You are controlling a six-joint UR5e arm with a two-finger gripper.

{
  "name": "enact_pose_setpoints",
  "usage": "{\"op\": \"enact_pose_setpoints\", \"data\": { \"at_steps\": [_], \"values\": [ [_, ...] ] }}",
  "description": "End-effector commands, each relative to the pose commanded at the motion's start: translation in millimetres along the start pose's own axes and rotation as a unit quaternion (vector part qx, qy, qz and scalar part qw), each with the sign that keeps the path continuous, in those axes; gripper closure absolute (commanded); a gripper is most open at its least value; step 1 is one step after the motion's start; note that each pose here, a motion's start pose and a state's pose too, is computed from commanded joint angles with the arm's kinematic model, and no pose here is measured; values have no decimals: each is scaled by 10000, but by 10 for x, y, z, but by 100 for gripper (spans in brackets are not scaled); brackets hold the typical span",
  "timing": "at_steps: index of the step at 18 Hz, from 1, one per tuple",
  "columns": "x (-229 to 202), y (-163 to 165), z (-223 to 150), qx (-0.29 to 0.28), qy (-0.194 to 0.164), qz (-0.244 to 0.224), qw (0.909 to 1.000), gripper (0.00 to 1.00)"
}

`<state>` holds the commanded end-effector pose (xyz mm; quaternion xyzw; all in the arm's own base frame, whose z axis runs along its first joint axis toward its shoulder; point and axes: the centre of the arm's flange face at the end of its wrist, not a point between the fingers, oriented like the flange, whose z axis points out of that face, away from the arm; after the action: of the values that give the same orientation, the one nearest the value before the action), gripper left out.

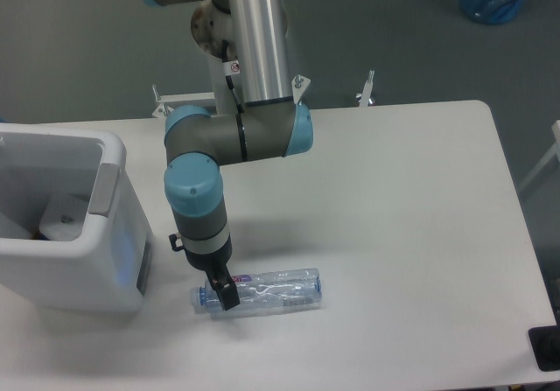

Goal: Place the trash in the trash can
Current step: 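Lower the gripper onto the bottle's cap end and grasp it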

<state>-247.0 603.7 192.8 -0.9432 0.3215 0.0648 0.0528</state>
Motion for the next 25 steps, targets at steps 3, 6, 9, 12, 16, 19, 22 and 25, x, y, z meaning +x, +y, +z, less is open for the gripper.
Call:
{"op": "enact_pose_setpoints", "data": {
  "at_steps": [3,6,9,12,16,19,22,25],
  "values": [
    [-102,-30,96,-15,-5,-138,9999,0],
    [-166,-49,80,-4,-58,-161,9999,5],
    [-192,-44,62,-15,-78,-168,9998,18],
    [-211,-17,50,-26,-82,-199,9998,31],
    [-276,87,-7,-19,-128,-304,9995,42],
    [-483,247,-267,83,-370,-672,9970,45],
    [-757,185,-626,416,-694,-1150,9901,45],
    [-1066,170,-1013,1085,-870,-1805,9737,45]
  ]
}}
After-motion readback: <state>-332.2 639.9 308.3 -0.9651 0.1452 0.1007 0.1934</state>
